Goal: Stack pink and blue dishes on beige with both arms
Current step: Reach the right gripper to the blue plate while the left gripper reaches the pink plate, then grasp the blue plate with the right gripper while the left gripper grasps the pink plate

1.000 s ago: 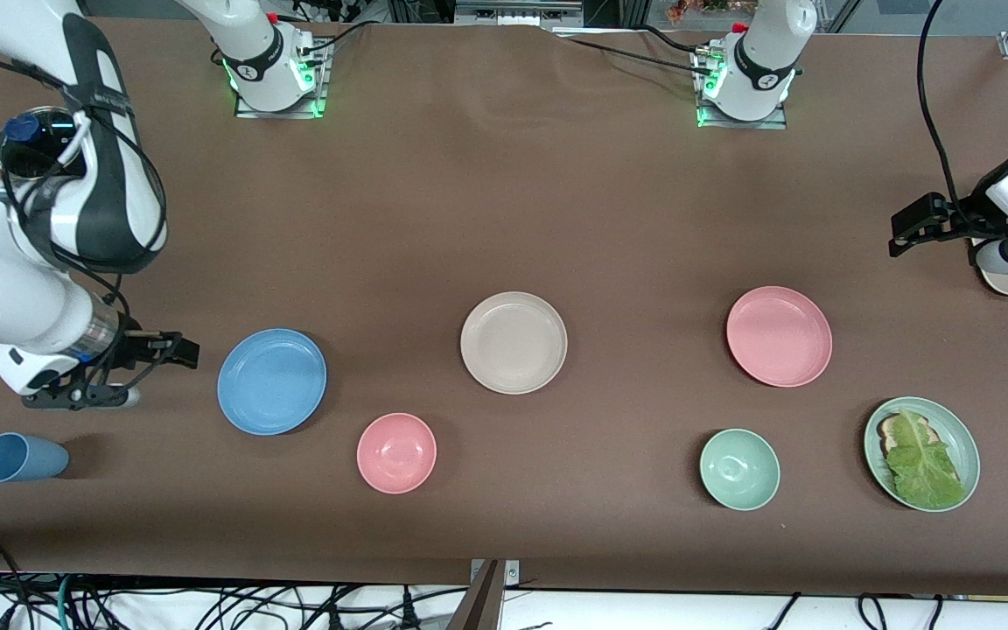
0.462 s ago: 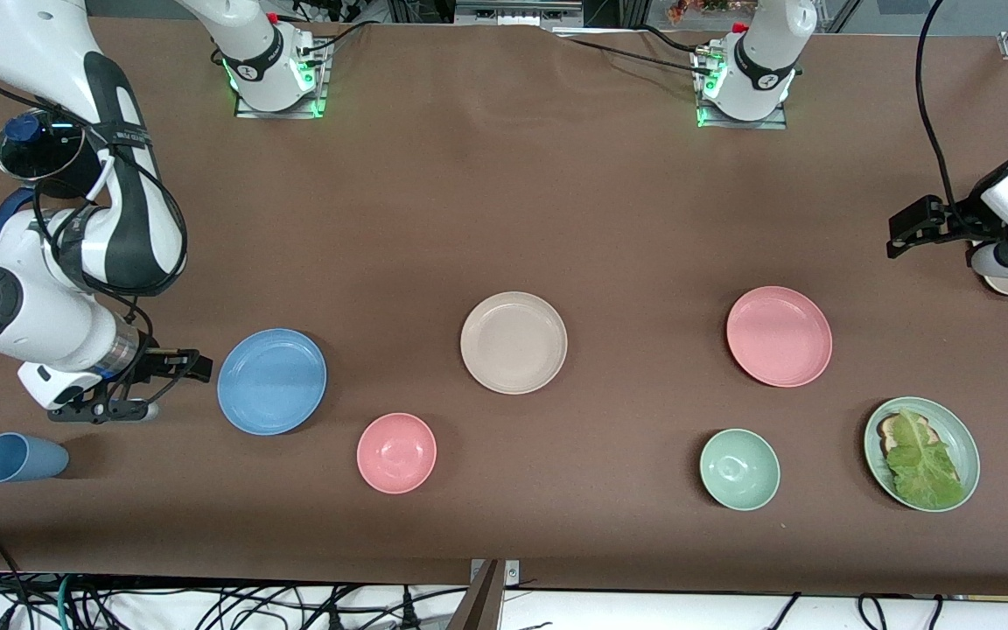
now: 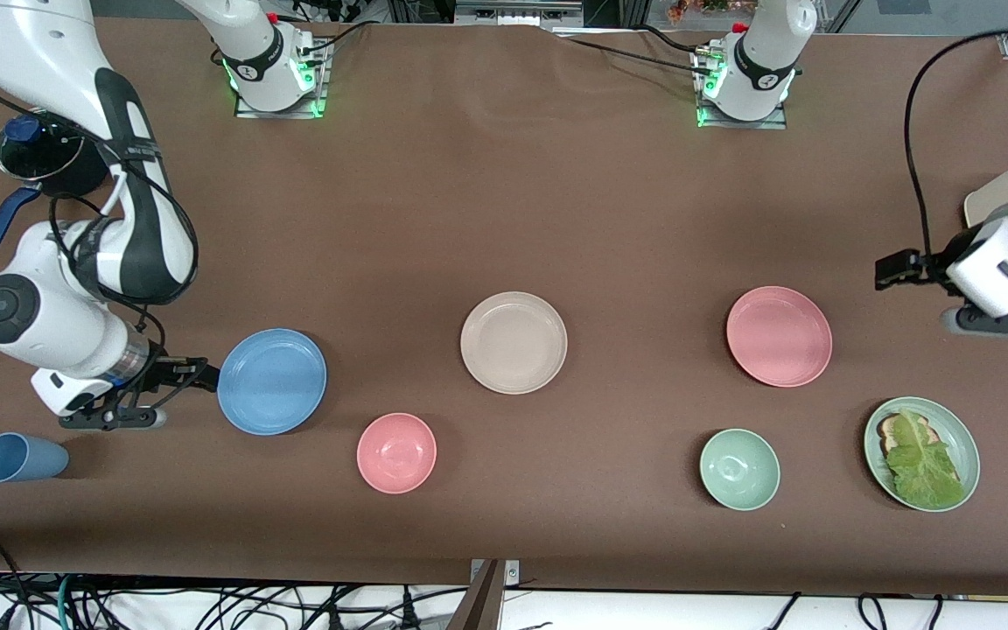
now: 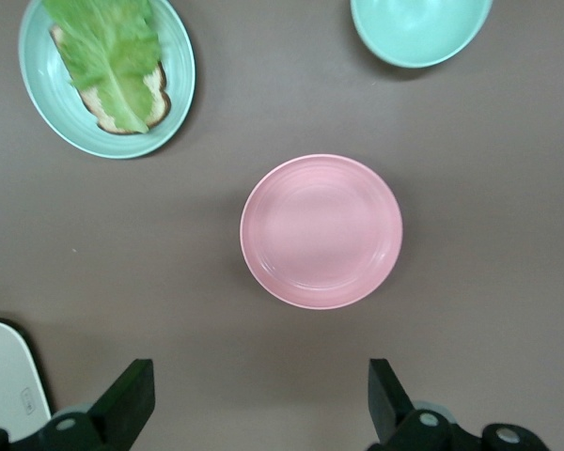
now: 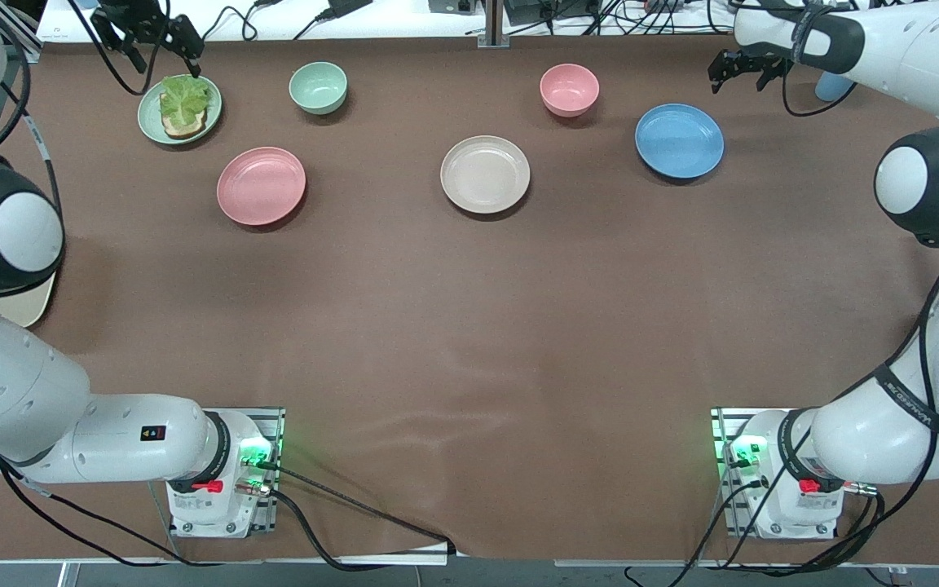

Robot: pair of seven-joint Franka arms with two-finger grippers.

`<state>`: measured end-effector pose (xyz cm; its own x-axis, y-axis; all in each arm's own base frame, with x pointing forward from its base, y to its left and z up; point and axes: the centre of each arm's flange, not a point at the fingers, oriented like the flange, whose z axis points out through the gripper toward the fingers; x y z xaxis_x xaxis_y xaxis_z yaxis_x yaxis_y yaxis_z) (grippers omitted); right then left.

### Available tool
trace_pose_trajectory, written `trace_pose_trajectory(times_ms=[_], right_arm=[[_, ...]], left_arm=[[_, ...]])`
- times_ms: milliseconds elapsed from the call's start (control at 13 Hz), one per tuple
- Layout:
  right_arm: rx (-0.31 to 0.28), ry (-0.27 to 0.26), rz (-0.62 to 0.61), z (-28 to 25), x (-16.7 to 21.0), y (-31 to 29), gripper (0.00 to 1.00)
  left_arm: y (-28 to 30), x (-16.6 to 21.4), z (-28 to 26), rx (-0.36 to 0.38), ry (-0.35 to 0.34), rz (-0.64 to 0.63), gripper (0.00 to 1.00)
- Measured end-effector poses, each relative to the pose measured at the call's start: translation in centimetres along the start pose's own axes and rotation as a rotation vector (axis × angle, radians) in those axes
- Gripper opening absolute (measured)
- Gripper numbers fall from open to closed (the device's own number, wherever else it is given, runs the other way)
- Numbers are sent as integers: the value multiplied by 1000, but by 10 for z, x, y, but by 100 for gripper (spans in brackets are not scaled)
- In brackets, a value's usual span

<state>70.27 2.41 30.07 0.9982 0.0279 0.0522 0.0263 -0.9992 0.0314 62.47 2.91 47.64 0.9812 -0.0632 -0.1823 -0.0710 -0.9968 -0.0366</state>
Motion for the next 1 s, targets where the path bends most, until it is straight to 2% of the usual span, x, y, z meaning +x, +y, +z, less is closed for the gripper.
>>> trace_pose_trajectory(times_ms=[154, 308, 692, 1000], right_arm=[[8, -17, 14, 27, -1, 3, 100], [9, -30, 20, 48, -3, 4, 100], [8, -44, 23, 84, -19, 5, 100], [7, -64, 25, 93, -26, 6, 98]], left_arm=[[-8, 18, 48, -10, -73, -7, 100], [-11, 35, 86, -15, -106, -8, 100], [-47, 51, 141, -29, -93, -48, 100], [-57, 45, 209, -29, -36, -20, 100]])
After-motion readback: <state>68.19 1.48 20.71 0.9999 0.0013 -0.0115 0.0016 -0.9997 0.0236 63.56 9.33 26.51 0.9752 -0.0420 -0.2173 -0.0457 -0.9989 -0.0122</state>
